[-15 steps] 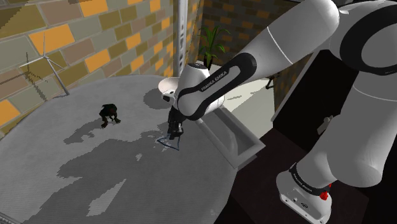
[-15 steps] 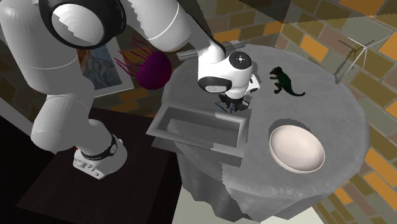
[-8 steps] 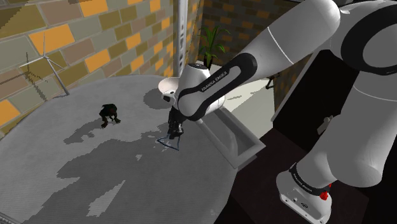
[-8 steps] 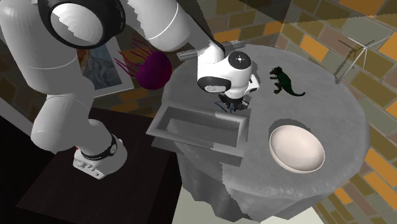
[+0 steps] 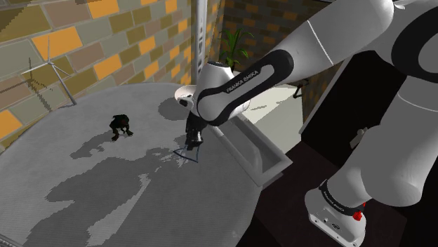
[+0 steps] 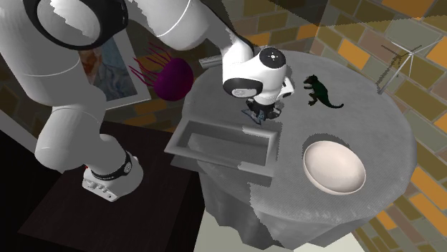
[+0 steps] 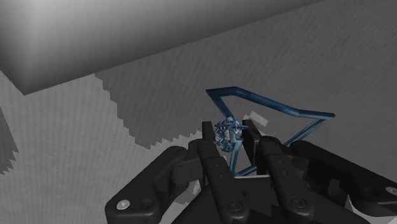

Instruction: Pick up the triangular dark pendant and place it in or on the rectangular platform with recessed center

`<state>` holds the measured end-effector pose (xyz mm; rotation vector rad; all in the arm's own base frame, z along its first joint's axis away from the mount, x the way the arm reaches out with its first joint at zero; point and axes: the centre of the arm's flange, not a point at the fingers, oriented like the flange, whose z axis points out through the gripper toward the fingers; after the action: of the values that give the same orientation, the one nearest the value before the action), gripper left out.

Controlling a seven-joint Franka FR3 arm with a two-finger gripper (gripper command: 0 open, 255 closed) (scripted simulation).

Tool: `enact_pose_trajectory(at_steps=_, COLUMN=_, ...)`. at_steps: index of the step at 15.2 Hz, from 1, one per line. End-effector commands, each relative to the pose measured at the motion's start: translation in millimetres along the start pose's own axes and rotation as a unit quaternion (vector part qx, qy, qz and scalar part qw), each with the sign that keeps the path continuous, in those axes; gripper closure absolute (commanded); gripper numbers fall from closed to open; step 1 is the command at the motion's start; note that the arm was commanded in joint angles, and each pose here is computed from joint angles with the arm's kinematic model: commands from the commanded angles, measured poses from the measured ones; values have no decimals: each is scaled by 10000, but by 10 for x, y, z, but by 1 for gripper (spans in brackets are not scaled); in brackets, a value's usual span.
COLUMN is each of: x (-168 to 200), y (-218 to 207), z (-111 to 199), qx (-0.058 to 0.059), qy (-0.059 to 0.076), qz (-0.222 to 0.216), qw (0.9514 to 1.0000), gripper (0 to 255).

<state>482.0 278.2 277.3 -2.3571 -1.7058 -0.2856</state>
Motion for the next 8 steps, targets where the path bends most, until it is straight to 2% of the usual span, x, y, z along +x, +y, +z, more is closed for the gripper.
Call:
enact_pose_trajectory(at_steps=1, x=31, y=-14, z=-93, qx=2, qy=-2, qz=1, qw=10000, gripper=255)
enact_pose_trajectory(at_steps=8, x=135, y=-37, z=-447, qx=2, qy=-2, qz=1, qw=10000, gripper=255)
